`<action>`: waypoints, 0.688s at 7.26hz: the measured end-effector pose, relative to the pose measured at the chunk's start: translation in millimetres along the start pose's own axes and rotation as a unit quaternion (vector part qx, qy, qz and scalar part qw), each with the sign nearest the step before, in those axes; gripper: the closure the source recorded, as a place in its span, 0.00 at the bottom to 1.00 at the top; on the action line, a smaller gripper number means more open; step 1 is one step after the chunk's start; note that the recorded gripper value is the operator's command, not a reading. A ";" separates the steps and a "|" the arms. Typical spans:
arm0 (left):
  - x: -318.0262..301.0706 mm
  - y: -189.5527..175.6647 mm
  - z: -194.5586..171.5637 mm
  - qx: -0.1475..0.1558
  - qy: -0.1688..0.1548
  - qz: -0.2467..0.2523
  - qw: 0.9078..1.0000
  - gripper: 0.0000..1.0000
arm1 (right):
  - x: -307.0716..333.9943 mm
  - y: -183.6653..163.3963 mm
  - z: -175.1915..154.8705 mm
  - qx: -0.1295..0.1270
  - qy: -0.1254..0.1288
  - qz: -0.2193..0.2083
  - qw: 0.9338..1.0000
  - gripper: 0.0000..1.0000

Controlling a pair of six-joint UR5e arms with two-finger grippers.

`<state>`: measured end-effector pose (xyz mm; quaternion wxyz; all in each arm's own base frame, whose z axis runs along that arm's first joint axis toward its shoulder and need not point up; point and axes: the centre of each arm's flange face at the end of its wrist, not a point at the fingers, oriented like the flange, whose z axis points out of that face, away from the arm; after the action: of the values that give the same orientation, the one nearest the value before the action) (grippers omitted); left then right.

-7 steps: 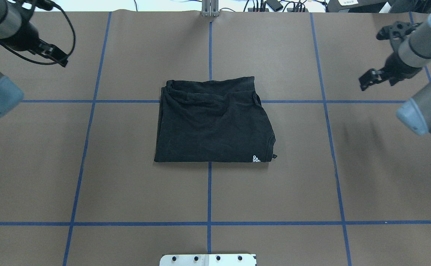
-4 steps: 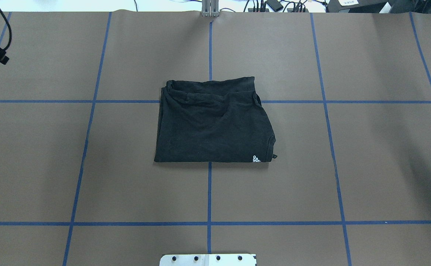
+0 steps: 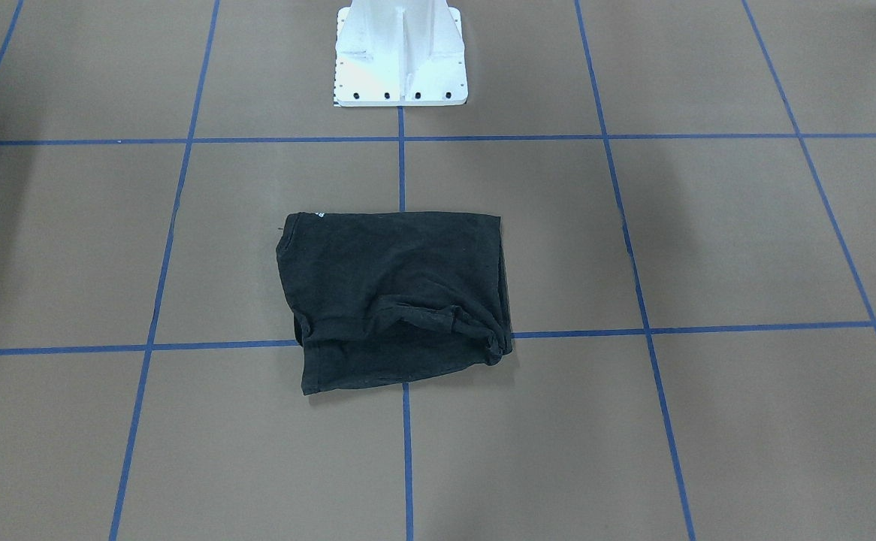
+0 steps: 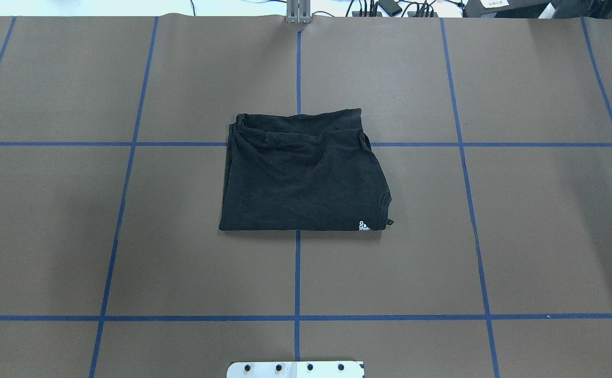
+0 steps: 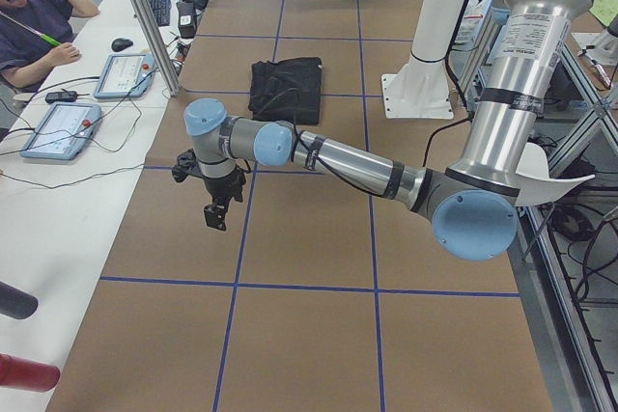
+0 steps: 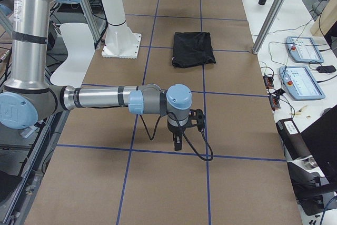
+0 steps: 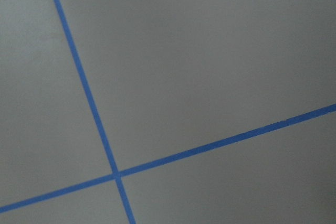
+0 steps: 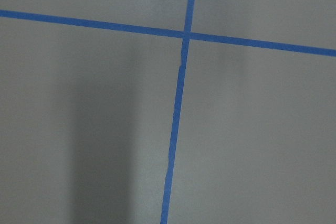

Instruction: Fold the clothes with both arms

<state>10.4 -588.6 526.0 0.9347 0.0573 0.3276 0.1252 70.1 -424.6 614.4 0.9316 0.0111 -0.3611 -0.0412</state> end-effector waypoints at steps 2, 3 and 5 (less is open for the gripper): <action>-38.3 28.7 -5.4 0.002 -0.002 -0.010 1.000 0.00 | 5.1 9.8 -4.7 -0.009 0.006 0.014 1.000 0.00; -50.8 47.4 3.1 0.002 0.000 -0.015 1.000 0.00 | 4.9 11.8 -5.4 -0.010 0.006 0.017 1.000 0.00; -62.0 89.4 31.8 0.003 0.046 -0.024 0.999 0.00 | 4.1 12.5 -6.7 -0.009 0.006 0.018 1.000 0.00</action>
<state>-34.0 -520.3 604.8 0.9212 0.0463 0.3718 0.1047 78.5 -412.5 612.8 0.9345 -0.0031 -0.3549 -0.0271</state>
